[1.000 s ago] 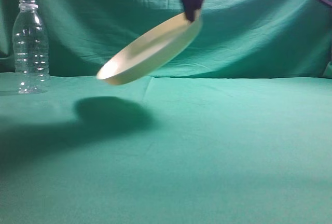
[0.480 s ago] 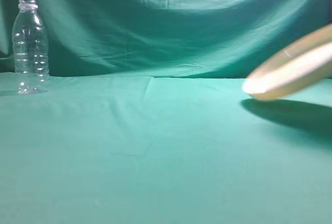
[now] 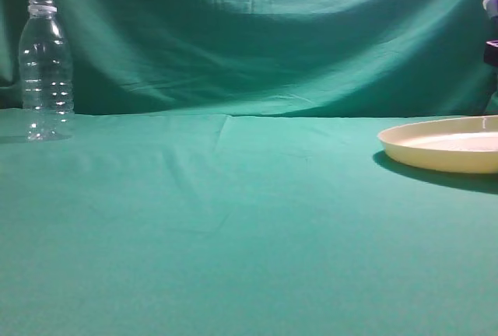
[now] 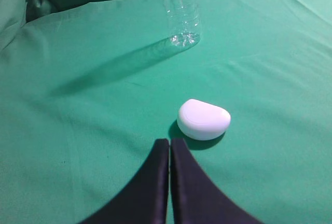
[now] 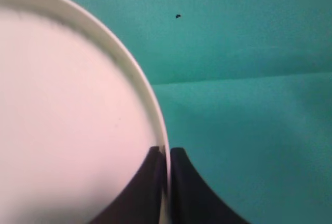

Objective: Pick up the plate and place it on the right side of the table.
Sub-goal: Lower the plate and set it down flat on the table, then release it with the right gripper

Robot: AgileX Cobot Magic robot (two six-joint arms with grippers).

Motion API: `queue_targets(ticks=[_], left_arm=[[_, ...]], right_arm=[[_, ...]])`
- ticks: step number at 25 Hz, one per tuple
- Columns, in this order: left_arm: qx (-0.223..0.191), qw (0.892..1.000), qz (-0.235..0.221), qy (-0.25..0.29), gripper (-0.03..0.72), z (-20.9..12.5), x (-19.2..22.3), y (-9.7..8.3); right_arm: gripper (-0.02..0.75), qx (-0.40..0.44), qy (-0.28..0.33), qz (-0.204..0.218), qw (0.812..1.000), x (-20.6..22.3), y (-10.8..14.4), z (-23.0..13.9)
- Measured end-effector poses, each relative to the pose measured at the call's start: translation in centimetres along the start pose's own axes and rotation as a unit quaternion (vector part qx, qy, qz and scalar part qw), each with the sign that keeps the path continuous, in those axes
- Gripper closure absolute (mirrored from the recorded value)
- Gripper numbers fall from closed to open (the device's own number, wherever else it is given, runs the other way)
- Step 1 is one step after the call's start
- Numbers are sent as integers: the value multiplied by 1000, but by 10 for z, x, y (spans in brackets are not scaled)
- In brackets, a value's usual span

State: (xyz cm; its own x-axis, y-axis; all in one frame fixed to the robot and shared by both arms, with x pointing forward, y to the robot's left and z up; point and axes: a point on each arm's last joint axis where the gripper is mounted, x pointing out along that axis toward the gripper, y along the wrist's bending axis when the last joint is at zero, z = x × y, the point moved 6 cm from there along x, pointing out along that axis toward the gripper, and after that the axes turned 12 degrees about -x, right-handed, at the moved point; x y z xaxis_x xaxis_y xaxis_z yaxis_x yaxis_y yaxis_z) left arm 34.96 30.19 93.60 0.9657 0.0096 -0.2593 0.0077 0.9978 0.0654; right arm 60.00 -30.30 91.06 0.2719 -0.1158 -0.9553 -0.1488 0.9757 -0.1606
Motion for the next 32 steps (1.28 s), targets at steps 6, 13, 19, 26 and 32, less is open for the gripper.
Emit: queue_targets(ticks=[6, 13, 19, 26, 32], left_arm=[[0, 1000, 0, 0, 688, 0, 0, 0], [0, 1000, 0, 0, 688, 0, 0, 0], [0, 1000, 0, 0, 688, 0, 0, 0], [0, 1000, 0, 0, 688, 0, 0, 0], [0, 1000, 0, 0, 688, 0, 0, 0]], right_arm=[[666, -3, 10, 7, 1000, 20, 4, -2], [434, 1, 16, 3, 1000, 2, 0, 1], [489, 10, -78, 1, 997, -84, 0, 9], [738, -6, -192, 18, 981, -195, 19, -22], [738, 2, -305, 61, 950, -271, 28, -71]])
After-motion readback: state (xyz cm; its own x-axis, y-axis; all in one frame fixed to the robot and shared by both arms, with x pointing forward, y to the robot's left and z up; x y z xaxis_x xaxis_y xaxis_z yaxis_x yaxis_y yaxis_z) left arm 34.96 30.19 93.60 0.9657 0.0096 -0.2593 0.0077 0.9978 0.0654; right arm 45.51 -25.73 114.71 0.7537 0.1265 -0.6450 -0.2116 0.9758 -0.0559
